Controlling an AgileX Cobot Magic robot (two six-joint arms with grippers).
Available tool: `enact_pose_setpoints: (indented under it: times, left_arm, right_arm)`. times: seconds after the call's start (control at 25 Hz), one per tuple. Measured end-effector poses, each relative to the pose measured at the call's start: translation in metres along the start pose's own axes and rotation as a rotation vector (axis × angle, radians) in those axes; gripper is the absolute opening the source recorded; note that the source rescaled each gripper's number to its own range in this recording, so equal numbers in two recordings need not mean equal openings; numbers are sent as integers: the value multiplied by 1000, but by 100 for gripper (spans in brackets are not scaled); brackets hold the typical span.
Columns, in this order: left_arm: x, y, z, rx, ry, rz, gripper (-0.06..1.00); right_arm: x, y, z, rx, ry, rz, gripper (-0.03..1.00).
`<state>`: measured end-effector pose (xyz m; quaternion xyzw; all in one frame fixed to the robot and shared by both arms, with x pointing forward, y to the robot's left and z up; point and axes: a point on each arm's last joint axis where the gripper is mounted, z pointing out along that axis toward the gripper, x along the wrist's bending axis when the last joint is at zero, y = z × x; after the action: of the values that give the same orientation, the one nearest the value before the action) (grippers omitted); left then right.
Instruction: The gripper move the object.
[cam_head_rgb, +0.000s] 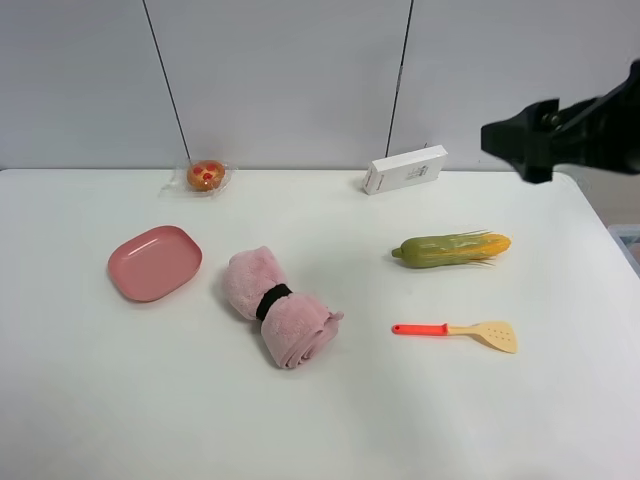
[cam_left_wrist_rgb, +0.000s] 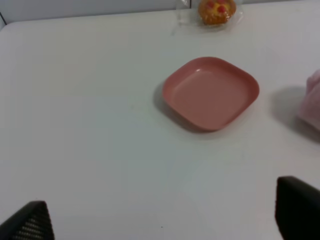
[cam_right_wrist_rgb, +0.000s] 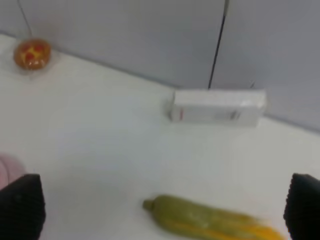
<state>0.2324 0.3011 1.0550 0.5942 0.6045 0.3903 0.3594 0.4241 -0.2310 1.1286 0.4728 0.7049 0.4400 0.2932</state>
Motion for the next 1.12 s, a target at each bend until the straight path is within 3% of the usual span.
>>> enact_pose_setpoints:
  times: [0.12,0.24,0.44,0.56,0.8,1.12]
  left_arm:
    - [0,0,0,0,0,0,100]
    - [0,0,0,0,0,0,100]
    - [0,0,0,0,0,0,100]
    - [0,0,0,0,0,0,100]
    - [0,0,0,0,0,0,100]
    - [0,0,0,0,0,0,100]
  right_arm:
    - [-4,29,-18,-35,-42,-89,94]
    - [-19,51,-33,-50,-151,-154,94]
    - [-56,62,-53,-44,-368,-134,93]
    - [-66,54,-64,14,-425,-94,93]
    - [-50,35,-110,91,-443,-16,92]
    - [-26,3,-169,109,-503,258,95]
